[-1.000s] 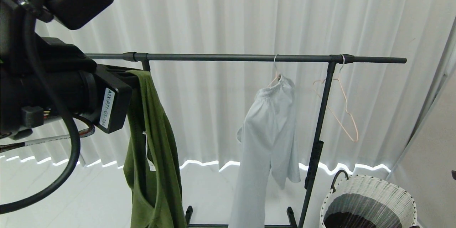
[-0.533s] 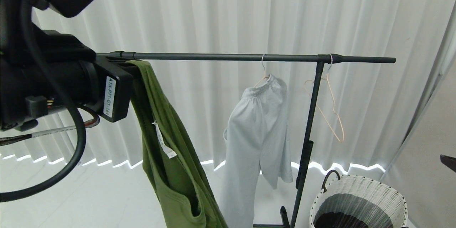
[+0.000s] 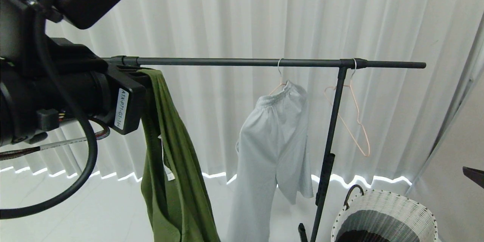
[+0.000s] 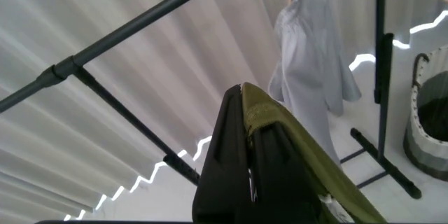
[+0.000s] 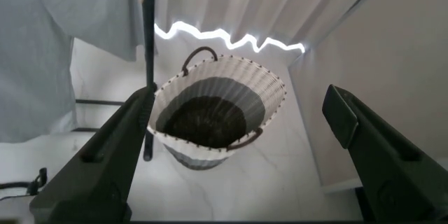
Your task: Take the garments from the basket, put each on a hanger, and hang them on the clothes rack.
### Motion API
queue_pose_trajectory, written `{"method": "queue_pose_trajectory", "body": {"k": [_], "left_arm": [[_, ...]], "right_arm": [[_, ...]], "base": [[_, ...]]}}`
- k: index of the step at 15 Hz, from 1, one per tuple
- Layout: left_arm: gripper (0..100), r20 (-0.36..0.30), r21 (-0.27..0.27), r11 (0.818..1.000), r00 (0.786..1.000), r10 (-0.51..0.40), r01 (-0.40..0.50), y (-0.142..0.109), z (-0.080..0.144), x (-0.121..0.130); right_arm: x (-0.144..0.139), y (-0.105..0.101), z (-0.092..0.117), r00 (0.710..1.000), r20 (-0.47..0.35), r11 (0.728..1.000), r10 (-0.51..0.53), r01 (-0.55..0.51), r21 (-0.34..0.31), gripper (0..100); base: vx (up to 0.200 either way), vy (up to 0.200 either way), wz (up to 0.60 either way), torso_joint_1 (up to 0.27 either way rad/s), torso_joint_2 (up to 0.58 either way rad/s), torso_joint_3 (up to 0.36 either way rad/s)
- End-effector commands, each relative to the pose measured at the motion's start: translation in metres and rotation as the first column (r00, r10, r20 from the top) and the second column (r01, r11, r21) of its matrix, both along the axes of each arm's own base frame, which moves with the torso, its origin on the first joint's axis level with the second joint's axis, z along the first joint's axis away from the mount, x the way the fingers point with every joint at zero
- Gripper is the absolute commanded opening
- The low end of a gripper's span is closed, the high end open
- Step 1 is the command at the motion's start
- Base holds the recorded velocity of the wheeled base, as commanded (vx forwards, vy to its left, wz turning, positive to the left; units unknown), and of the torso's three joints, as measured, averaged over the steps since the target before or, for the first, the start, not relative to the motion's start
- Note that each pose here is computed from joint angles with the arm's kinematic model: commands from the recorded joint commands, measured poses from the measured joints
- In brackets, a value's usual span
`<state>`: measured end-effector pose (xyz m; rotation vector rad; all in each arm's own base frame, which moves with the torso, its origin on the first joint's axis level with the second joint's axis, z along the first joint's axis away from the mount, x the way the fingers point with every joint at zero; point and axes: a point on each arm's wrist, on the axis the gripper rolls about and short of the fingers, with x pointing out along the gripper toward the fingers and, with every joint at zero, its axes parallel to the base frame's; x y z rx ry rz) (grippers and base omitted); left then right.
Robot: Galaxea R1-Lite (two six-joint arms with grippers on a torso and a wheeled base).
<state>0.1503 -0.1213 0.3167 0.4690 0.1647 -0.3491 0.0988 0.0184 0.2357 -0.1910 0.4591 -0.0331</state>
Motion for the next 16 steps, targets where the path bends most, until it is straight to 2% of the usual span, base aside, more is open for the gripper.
{"method": "queue_pose_trajectory", "body": {"k": [1,10,13,16], "left_arm": [[0,-0.001,0.000,1.000,1.000,0.000,0.000,0.000,0.000,0.000],[0,-0.009,0.008,1.000,1.000,0.001,-0.001,-0.001,-0.003,0.001],[0,-0.016,0.013,1.000,1.000,0.003,-0.003,-0.001,-0.006,0.002],[0,-0.028,0.022,1.000,1.000,0.002,-0.002,0.000,-0.012,0.000]], "right_arm": [[0.001,0.000,0.000,1.000,-0.003,1.000,-0.001,0.001,-0.001,100],[0.001,0.001,-0.001,0.999,-0.010,0.999,0.042,-0.041,0.024,100],[0.002,0.004,0.000,0.992,-0.006,0.985,0.125,-0.123,0.122,100],[0.013,0.007,-0.016,0.989,-0.073,0.985,0.125,-0.116,0.125,100]], "base": [[0.200,0.000,0.00,0.007,0.00,0.002],[0.200,0.000,0.00,0.008,0.00,0.002],[0.200,0.000,0.00,0.002,0.00,0.004],[0.000,0.000,0.00,0.000,0.00,0.000]]}}
